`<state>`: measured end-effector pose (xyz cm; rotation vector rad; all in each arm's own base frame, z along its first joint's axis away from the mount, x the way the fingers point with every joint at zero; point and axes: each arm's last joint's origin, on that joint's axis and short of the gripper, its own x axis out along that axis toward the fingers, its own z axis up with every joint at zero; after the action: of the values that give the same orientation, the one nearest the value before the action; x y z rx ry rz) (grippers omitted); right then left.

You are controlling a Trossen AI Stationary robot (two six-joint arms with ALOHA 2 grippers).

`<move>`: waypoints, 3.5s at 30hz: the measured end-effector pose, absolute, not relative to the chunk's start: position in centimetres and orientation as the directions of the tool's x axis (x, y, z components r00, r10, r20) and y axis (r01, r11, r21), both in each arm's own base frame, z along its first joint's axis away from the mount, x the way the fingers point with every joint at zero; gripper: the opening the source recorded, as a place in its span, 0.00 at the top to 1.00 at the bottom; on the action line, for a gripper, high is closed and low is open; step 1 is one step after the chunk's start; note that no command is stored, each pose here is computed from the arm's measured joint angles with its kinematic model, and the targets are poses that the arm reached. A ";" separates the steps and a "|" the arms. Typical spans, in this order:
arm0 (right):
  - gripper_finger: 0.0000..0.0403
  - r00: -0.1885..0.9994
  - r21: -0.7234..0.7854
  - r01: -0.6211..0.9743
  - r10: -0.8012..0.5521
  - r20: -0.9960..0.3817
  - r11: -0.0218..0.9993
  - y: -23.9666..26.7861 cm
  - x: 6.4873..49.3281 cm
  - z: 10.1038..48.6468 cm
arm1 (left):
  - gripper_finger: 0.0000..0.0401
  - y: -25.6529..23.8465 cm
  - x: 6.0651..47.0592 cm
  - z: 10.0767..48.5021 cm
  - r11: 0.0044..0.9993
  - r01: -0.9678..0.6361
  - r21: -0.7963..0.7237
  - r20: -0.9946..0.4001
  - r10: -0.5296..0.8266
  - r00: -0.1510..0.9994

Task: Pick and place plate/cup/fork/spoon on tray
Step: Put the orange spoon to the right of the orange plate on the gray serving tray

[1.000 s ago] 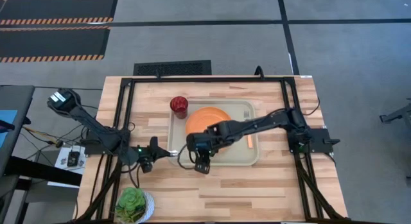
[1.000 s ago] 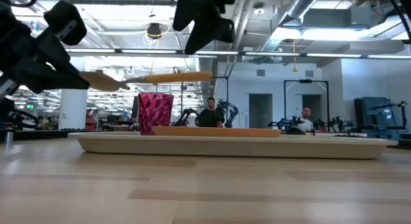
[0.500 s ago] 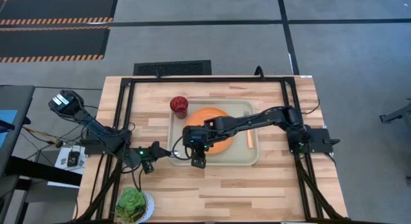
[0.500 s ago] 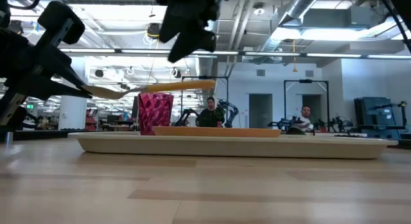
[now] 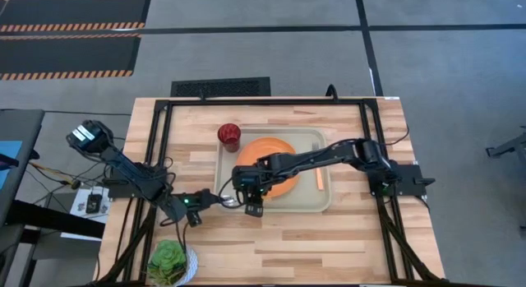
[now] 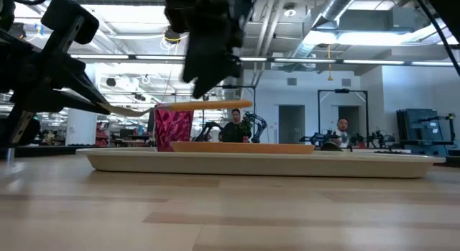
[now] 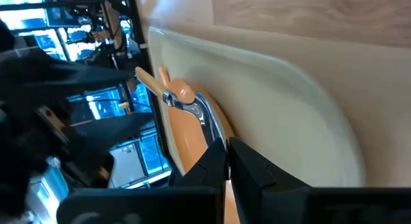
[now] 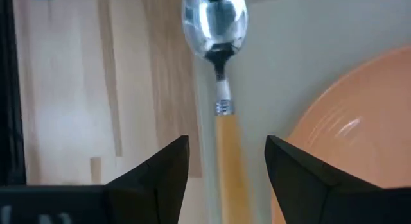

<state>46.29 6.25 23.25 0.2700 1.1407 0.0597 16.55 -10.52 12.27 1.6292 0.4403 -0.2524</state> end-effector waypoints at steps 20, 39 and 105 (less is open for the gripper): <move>0.66 0.386 0.229 0.070 0.186 -0.904 0.971 7.0 46.2 22.5 | 1.00 -11.0 17.1 12.9 -0.080 0.425 0.902 -0.413 0.127 0.902; 0.49 0.364 0.214 0.096 0.166 -0.916 0.972 7.6 45.9 22.4 | 1.00 -11.0 17.9 13.5 -0.082 0.432 0.898 -0.422 0.114 0.899; 0.82 0.342 0.230 0.119 0.177 -0.923 0.966 8.3 45.5 22.4 | 1.00 -11.6 20.1 15.9 0.014 0.510 0.860 -0.509 0.092 0.856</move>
<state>45.54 8.33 22.36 0.2762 1.2260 0.0384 20.12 -11.59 15.87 1.5395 0.4941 -0.3466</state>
